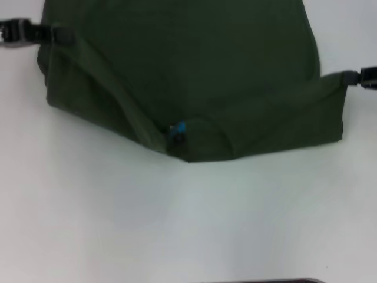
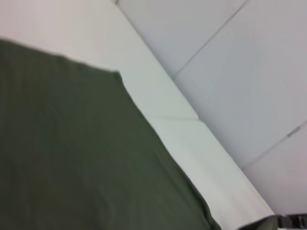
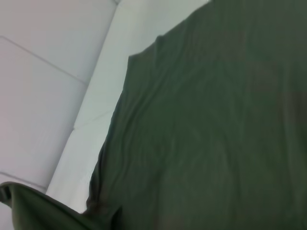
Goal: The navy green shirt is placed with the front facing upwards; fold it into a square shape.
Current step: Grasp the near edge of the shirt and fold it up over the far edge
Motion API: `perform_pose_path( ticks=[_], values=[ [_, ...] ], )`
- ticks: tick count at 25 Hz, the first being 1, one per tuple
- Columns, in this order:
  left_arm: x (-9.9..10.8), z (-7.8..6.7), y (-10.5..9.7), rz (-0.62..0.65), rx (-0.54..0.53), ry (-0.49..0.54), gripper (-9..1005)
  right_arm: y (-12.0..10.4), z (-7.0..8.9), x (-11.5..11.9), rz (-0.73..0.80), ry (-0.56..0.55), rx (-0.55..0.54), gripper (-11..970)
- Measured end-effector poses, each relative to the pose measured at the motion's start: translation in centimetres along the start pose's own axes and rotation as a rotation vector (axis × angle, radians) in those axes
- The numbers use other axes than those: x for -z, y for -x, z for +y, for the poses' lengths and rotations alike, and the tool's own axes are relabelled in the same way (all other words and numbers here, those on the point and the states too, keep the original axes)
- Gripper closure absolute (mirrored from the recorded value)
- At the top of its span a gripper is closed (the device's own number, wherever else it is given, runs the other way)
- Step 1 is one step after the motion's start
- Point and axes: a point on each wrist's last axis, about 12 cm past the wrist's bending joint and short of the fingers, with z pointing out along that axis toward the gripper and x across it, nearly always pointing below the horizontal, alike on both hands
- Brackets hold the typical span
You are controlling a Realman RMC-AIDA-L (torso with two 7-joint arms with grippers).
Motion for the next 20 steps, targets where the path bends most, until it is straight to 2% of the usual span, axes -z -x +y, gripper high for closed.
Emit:
perform_pose_path(
  ticks=[7, 14, 20],
  values=[
    [-2.1, 0.0, 2.7, -0.092, -0.027, 0.045, 964, 3.0, 1.4, -2.8, -0.02, -0.028, 0.058, 895],
    [-2.6, 0.4, 4.0, -0.203, -0.017, 0.082, 965, 5.4, 2.1, -5.4, -0.064, -0.104, 0.113, 893],
    [-3.3, 1.1, 4.4, -0.279, 0.007, 0.136, 965, 6.2, 2.1, -6.5, -0.088, -0.139, 0.128, 891]
  ],
)
